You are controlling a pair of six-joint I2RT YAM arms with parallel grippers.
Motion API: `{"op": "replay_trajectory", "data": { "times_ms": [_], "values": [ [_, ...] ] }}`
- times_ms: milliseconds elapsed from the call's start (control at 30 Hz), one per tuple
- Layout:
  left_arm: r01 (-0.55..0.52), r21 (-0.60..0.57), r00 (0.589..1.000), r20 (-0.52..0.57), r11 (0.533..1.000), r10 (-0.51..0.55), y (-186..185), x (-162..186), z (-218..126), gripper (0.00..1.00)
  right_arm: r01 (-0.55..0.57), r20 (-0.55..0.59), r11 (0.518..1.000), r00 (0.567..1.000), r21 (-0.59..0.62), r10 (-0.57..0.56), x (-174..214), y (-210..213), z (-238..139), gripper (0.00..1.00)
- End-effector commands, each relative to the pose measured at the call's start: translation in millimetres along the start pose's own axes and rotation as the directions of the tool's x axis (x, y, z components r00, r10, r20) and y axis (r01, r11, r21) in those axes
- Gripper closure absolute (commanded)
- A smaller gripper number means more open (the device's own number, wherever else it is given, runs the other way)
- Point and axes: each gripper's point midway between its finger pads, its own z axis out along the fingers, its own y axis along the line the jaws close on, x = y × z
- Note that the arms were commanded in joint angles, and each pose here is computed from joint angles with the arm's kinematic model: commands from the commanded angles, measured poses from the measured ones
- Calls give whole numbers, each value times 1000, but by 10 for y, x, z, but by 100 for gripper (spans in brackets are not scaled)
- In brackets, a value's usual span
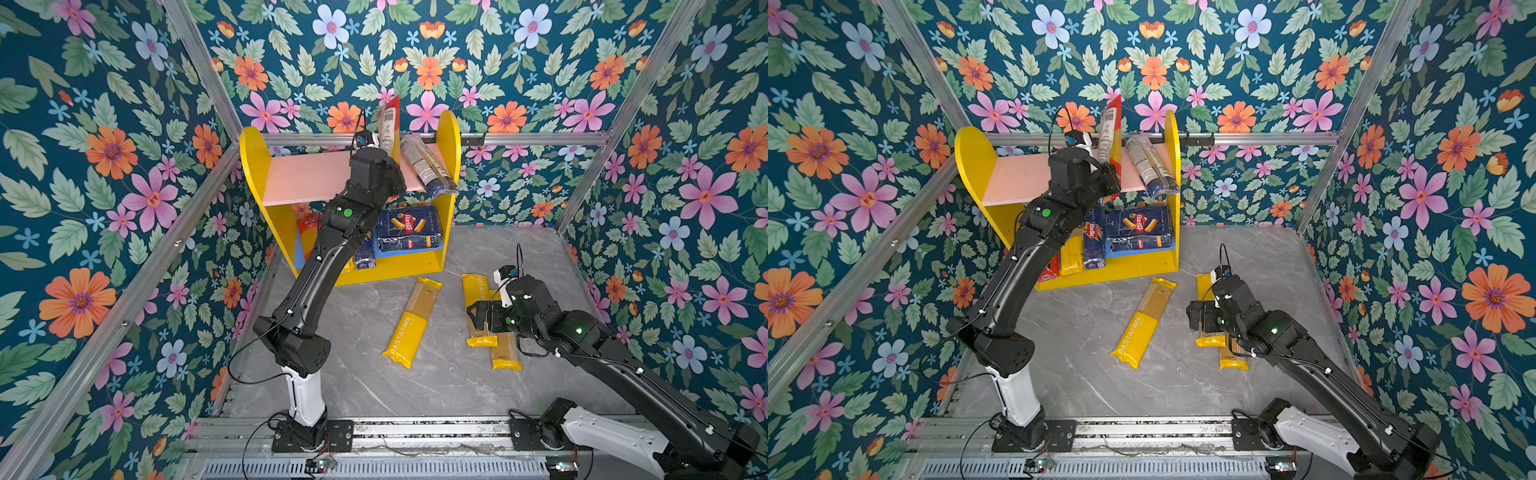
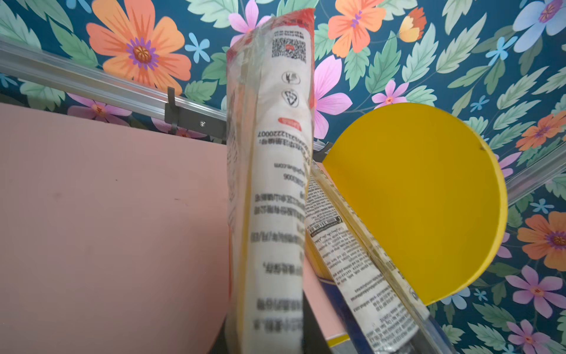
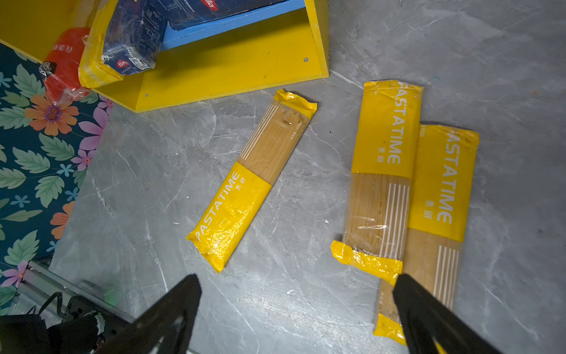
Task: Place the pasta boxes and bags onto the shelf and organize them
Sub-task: 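Raise the red-banded bag with the left gripper up to the pink top shelf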
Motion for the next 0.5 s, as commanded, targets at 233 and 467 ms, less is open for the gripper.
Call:
{"op": "replay_trajectory", "data": {
  "times_ms": [233,467],
  "values": [
    [199,105,957,195,974,-216,-102,-350,5,100,-2,6,1000,1000,-8,2,-50,-7,95,1],
    [234,120,948,191,965,-254,-90,-283,-9,93,-12,14,1000,1000,-7,12,-48,-38,52,1]
  ]
}}
